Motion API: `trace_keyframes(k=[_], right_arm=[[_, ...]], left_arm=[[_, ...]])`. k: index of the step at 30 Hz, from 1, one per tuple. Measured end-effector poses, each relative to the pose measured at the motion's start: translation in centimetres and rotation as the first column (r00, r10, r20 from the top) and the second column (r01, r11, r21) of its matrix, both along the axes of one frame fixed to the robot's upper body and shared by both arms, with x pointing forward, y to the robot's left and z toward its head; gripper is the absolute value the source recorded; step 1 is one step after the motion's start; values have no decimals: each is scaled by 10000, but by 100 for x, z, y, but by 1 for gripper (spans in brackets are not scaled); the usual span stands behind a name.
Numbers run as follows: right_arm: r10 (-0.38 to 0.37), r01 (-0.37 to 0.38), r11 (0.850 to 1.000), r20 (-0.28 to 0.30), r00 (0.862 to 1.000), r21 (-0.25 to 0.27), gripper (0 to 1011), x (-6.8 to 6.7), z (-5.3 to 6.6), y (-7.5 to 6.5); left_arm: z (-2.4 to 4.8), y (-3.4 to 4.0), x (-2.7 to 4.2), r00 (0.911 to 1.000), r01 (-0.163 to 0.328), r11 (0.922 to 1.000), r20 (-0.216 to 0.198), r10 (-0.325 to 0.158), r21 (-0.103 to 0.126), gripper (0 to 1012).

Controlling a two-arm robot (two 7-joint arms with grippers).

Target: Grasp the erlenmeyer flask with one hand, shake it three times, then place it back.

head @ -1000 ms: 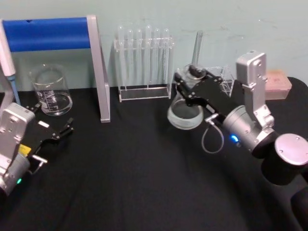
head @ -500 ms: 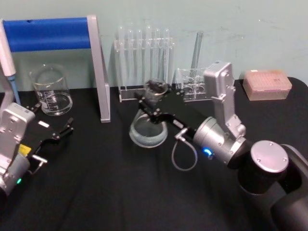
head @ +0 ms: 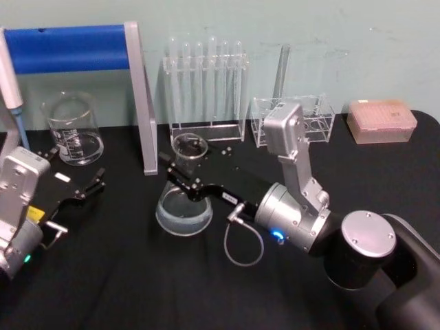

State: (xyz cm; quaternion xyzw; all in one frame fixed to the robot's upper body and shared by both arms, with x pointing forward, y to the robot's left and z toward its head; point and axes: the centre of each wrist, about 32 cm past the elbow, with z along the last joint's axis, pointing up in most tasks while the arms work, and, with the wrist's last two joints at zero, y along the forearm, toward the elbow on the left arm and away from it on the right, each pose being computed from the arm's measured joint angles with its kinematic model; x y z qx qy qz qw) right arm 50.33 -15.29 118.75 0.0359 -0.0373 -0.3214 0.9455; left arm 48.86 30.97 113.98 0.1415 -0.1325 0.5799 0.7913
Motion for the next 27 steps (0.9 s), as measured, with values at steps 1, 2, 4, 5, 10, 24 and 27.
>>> trace_keyframes(k=[1,2,4,5,10,24,27], right_arm=[[107,-107,9999,-20,9999,-8,446,-9,-2,12],[139,-139,9999,-27,9999,-9,447,-12,-3,16],[225,-225,9997,-44,9997,-16,447,-19,-6,24],[238,-238,9997,-45,9997,-24,446,-19,-6,24],[2,-2,10000,7,10000,-45,446,9,5,-7],[-1945,1955,9803,326,9804,-292,447,183,14,-347],[-2407,2421,9697,417,9697,-323,446,217,19,-431]], left_arm=[[0,0,0,10000,-1,10000,0,1,0,1001],[0,0,0,10000,0,10000,-1,0,0,1001],[0,0,0,10000,0,10000,0,0,0,1001],[0,0,0,10000,0,10000,0,0,0,1001],[0,0,0,10000,1,10000,0,-1,0,1001],[0,0,0,10000,0,10000,0,0,0,1000],[0,0,0,10000,0,10000,-1,0,0,1001]])
